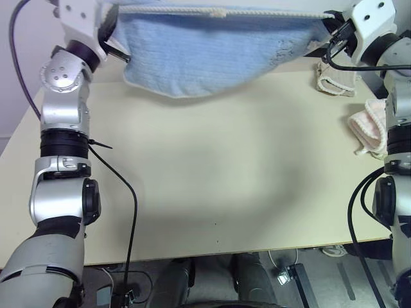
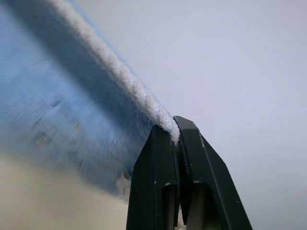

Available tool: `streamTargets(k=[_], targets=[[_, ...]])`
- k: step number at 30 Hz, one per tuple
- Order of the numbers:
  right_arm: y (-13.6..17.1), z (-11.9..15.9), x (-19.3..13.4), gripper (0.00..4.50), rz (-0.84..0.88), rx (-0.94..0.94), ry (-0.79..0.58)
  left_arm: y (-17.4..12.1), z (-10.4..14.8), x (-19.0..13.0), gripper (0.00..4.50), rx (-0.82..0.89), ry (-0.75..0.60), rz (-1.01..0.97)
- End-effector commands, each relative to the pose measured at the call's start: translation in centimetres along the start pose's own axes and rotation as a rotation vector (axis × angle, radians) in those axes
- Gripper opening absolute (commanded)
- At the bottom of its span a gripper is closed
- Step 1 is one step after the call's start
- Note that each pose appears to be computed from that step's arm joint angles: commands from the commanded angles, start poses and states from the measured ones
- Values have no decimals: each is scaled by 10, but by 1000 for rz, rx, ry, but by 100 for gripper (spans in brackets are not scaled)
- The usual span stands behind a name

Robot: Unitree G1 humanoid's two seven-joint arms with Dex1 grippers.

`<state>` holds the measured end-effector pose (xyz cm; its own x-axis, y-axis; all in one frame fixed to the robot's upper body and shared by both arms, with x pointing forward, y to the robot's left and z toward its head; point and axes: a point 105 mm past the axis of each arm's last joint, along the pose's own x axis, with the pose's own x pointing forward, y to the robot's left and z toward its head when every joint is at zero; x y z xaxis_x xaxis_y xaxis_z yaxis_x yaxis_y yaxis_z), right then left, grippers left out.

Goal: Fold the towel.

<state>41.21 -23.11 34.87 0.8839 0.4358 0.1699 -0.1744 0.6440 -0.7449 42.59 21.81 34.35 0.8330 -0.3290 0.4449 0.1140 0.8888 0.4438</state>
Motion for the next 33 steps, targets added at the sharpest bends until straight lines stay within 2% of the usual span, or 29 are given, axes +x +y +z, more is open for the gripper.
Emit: streamTargets(k=[1, 3, 8, 10, 13, 16, 23, 31, 33], targets=[[33, 0, -31, 1, 215, 30, -41, 10, -20, -53, 0, -7, 61, -98], [60, -8, -46, 1, 335, 68, -14, -3, -29, -80, 0, -29, 107, -192], [118, -34, -99, 1, 603, 177, 127, -46, -60, -171, 0, -116, 385, -428], [126, -36, -112, 1, 658, 202, 163, -55, -63, -190, 0, -148, 461, -466], [146, -37, -140, 1, 788, 282, 227, -70, -72, -236, 0, -228, 618, -543], [154, -36, -159, 1, 863, 327, 268, -79, -69, -260, 0, -264, 702, -609], [153, -39, -164, 1, 849, 346, 287, -87, -63, -268, 0, -338, 738, -654], [137, -73, -105, 1, 654, 213, 289, -76, -97, -226, 0, -291, 701, -570], [139, -77, -91, 1, 650, 209, 274, -76, -106, -217, 0, -291, 703, -564]])
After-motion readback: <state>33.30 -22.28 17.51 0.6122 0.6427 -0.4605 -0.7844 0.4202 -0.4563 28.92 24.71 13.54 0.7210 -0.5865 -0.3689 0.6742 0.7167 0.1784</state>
